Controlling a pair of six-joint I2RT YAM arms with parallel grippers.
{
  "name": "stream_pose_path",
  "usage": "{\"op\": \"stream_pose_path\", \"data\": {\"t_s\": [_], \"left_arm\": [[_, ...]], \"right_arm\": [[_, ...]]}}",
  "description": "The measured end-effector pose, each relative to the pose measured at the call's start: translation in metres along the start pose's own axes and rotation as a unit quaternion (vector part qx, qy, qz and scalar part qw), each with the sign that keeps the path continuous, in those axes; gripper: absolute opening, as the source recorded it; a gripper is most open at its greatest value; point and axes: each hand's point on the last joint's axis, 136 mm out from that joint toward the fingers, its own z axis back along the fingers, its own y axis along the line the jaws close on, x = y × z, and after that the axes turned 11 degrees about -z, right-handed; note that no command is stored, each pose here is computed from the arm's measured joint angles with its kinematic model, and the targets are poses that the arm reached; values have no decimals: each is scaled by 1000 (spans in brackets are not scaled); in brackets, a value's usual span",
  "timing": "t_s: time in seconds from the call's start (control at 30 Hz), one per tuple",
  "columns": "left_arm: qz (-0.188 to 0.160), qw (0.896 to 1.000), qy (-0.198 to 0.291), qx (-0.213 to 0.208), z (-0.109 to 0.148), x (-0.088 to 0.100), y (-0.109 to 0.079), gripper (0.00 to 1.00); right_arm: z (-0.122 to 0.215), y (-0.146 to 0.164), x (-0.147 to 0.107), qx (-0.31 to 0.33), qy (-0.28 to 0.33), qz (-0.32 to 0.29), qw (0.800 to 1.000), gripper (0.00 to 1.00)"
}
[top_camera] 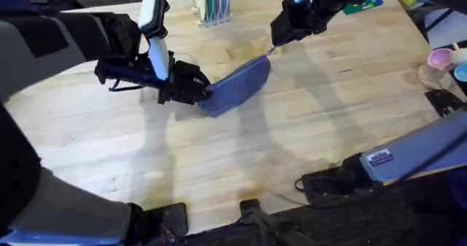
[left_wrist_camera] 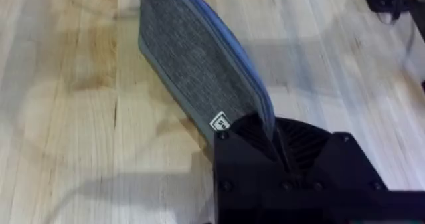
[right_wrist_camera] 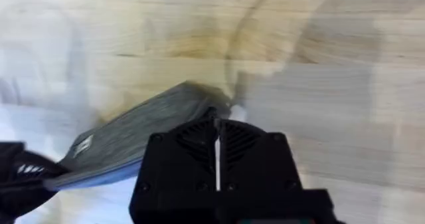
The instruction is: Unzip the bag, pick up the pens from the table one at a time and place them inside, then zip the bag closed.
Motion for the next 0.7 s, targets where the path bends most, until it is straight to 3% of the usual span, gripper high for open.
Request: {"op": "stream_pose_path", "data": {"t_s": [0.33,0.6,0.63,0.7], "left_arm": [[0,1000,2,0,0,-1,0,45],[1,1000,4,-1,0,-1,0,45],[8,1000,9,-3,1,-4,-2,45],[8,1000,9,-3,1,-4,-2,45]], "right_arm": [[-74,-36,-1,-39,56,-29,997,33],[-82,-41,0,-48,56,-33,997,32],[-80,-50,5,-63,45,-37,996,55],[-76,-54,9,-70,37,-40,996,307]]}}
